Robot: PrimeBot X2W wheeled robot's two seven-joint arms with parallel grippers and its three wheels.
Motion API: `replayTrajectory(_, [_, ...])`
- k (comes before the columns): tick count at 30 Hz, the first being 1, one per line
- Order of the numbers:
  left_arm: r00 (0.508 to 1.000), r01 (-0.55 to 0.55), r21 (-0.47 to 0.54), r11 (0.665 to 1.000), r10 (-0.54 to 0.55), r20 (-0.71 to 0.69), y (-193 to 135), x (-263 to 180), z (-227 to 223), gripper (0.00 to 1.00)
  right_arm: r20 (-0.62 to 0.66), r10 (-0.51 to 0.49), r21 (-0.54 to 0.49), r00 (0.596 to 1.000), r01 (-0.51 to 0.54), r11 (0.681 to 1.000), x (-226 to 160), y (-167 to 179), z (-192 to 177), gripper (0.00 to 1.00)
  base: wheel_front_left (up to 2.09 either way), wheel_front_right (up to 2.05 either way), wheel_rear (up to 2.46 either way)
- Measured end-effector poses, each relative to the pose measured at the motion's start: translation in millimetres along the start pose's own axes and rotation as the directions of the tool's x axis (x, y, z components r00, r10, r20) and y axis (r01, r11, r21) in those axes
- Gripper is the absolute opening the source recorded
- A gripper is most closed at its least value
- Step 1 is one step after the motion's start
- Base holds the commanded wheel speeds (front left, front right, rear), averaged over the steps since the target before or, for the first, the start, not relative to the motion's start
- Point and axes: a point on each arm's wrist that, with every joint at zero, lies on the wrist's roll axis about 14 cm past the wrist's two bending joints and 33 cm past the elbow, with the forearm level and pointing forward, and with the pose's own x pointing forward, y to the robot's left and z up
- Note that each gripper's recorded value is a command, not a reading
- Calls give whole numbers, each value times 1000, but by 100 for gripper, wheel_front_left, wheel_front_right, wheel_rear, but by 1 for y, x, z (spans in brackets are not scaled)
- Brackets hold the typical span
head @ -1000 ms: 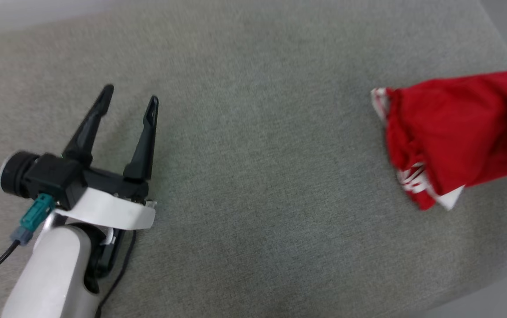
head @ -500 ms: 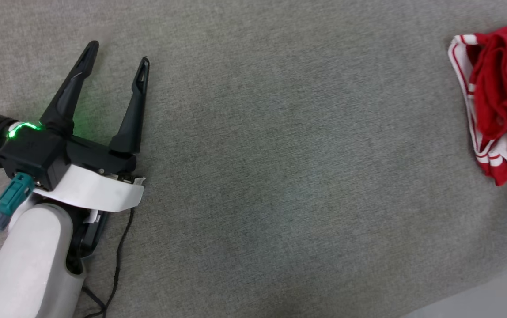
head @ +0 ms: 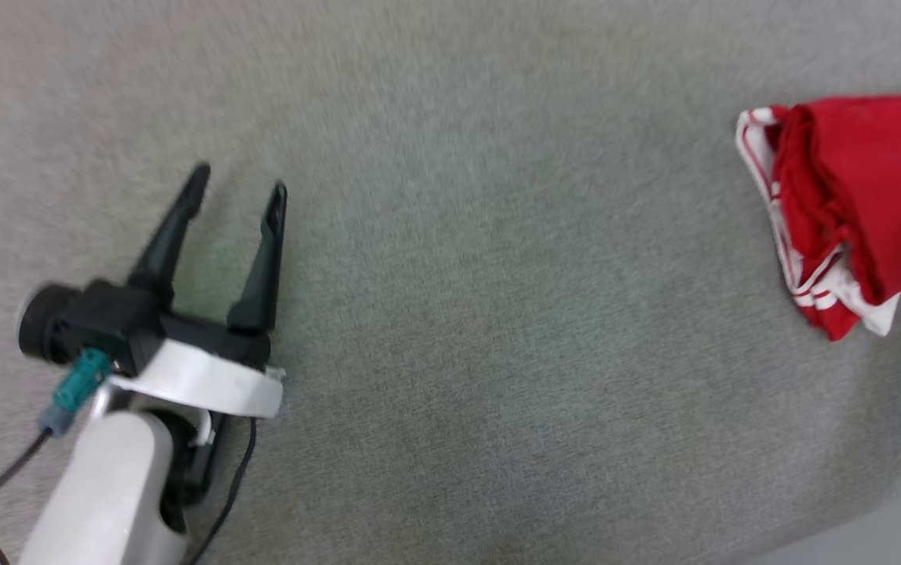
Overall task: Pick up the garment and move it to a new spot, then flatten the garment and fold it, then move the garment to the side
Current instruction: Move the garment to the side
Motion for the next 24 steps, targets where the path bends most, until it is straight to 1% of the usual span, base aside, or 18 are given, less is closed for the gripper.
replayTrajectory(4, [999,-43,4,999,43,10,-6,-19,17,100,53,58,27,997,-59,998,-25,9,8,100,0,0,0])
replayTrajectory(7, [997,-78,13,997,78,22,-8,-36,30,100,86,112,55,990,-117,992,-46,23,11,100,0,0,0])
replayTrajectory(12, [989,-143,29,989,141,42,-5,-64,50,100,147,220,111,964,-237,965,-80,60,20,100,0,0,0])
replayTrajectory(14, [984,-175,32,984,174,47,-1,-76,55,100,169,270,122,948,-292,949,-92,79,23,100,0,0,0])
replayTrajectory(16, [976,-211,38,977,209,54,5,-88,60,100,198,322,138,926,-352,926,-102,102,29,100,0,0,0])
replayTrajectory(21, [949,-312,39,949,309,67,24,-120,67,100,284,436,150,854,-489,860,-128,153,55,100,0,0,0])
replayTrajectory(22, [949,-312,39,949,309,67,24,-120,67,100,284,436,150,854,-489,860,-128,153,55,100,0,0,0])
replayTrajectory(23, [938,-342,40,939,339,70,28,-131,69,100,323,462,148,826,-527,837,-138,166,66,100,0,0,0])
replayTrajectory(24, [932,-358,42,933,354,74,31,-136,71,100,346,471,153,811,-544,825,-143,172,73,100,0,0,0])
